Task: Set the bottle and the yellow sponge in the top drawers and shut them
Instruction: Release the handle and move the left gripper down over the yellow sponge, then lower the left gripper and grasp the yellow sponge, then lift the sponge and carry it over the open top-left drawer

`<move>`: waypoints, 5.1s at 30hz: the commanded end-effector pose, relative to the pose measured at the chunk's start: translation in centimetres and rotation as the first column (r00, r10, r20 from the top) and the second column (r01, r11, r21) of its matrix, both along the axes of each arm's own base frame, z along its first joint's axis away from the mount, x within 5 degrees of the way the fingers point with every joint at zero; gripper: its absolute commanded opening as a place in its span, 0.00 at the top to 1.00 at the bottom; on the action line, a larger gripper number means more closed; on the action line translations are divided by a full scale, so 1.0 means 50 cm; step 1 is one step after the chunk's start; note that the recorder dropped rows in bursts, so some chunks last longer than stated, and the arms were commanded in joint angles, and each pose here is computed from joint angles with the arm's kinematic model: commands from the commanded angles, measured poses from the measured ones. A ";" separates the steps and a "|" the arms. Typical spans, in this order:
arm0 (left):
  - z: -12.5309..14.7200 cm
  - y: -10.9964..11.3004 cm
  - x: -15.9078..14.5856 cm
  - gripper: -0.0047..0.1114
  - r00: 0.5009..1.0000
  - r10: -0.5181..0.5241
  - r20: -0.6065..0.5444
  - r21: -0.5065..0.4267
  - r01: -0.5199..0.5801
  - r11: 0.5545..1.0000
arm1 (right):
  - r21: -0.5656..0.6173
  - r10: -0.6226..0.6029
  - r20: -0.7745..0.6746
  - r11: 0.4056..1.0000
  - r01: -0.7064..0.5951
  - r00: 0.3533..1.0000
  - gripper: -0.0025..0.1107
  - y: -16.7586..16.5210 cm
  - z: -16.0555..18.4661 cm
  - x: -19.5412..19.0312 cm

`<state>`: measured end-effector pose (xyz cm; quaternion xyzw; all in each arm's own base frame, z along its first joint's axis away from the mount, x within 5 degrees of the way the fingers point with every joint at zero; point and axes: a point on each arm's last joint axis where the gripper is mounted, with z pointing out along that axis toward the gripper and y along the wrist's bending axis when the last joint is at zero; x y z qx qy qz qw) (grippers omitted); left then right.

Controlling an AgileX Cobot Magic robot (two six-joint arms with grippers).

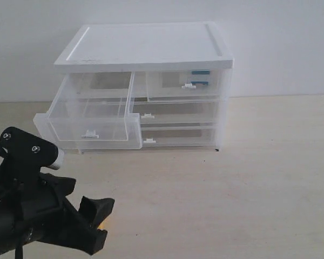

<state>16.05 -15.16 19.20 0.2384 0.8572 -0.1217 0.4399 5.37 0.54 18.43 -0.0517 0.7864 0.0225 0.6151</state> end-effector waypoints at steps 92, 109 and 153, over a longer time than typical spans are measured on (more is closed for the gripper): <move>-0.122 -0.068 0.122 0.34 0.874 0.364 -0.323 0.215 -0.307 0.927 | 0.000 -0.003 0.011 1.000 0.003 1.000 0.98 0.000 0.000 0.000; -0.150 -0.068 0.122 0.38 0.863 0.377 -0.337 0.261 -0.299 0.918 | 0.000 -0.003 0.011 1.000 0.003 1.000 0.98 0.000 0.000 0.000; 0.317 -0.004 0.111 0.92 0.993 0.118 -0.003 0.236 -0.114 0.965 | 0.000 -0.003 0.011 1.000 0.003 1.000 0.98 0.000 0.000 0.000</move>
